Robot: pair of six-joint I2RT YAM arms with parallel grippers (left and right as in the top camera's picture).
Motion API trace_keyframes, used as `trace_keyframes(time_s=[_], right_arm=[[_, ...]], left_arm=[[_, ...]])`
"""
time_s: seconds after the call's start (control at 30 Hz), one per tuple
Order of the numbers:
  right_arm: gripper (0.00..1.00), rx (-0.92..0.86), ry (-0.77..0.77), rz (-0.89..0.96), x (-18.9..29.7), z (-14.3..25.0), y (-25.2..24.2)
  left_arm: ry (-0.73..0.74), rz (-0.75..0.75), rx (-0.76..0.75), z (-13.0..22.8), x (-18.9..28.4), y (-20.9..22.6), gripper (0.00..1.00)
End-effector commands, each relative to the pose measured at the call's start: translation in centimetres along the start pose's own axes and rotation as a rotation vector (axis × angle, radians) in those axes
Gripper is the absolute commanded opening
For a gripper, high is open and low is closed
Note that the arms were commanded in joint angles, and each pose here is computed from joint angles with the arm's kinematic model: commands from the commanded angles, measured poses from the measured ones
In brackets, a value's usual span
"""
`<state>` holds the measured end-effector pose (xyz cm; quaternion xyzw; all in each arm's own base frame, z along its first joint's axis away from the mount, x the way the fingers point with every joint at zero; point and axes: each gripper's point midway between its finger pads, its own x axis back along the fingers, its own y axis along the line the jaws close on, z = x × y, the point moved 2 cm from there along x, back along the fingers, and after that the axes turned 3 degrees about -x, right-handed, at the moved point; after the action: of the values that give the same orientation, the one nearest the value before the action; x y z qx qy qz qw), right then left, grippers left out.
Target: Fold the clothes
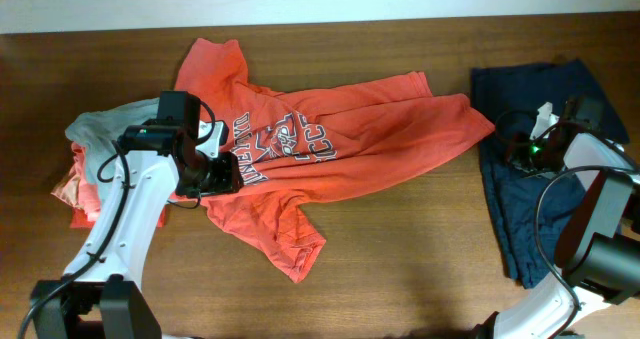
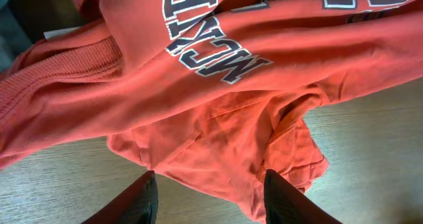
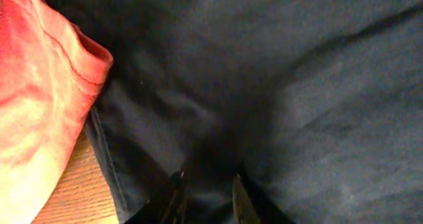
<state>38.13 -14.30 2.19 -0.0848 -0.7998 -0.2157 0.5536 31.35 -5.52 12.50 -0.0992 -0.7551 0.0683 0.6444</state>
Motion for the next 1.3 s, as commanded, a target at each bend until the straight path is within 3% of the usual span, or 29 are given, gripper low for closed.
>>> trace_keyframes(time_s=[0.0, 0.57, 0.63, 0.87, 1.1, 1.27], right_arm=[[0.30, -0.009, 0.050, 0.206, -2.1, 1.2, -4.3], [0.31, -0.236, -0.165, 0.392, 1.2, -1.7, -15.7], [0.38, -0.243, -0.170, 0.376, 1.4, -2.0, -15.8], [0.48, -0.187, -0.171, 0.229, 4.1, -5.5, -11.2], [0.49, -0.052, -0.075, 0.098, 6.8, -6.7, -3.2], [0.59, 0.033, 0.114, 0.063, 5.8, -2.9, 2.3]], left_arm=[[-0.005, 0.019, -0.023, 0.1, 0.1, -0.4, 0.52], [-0.005, 0.019, -0.023, 0.1, 0.1, -0.4, 0.52], [-0.005, 0.019, -0.023, 0.1, 0.1, -0.4, 0.52], [-0.013, 0.019, -0.025, -0.1, 0.1, -0.4, 0.52], [-0.010, 0.019, -0.024, -0.1, 0.1, -0.4, 0.53], [0.018, 0.019, -0.031, 0.6, 0.0, -0.7, 0.71]])
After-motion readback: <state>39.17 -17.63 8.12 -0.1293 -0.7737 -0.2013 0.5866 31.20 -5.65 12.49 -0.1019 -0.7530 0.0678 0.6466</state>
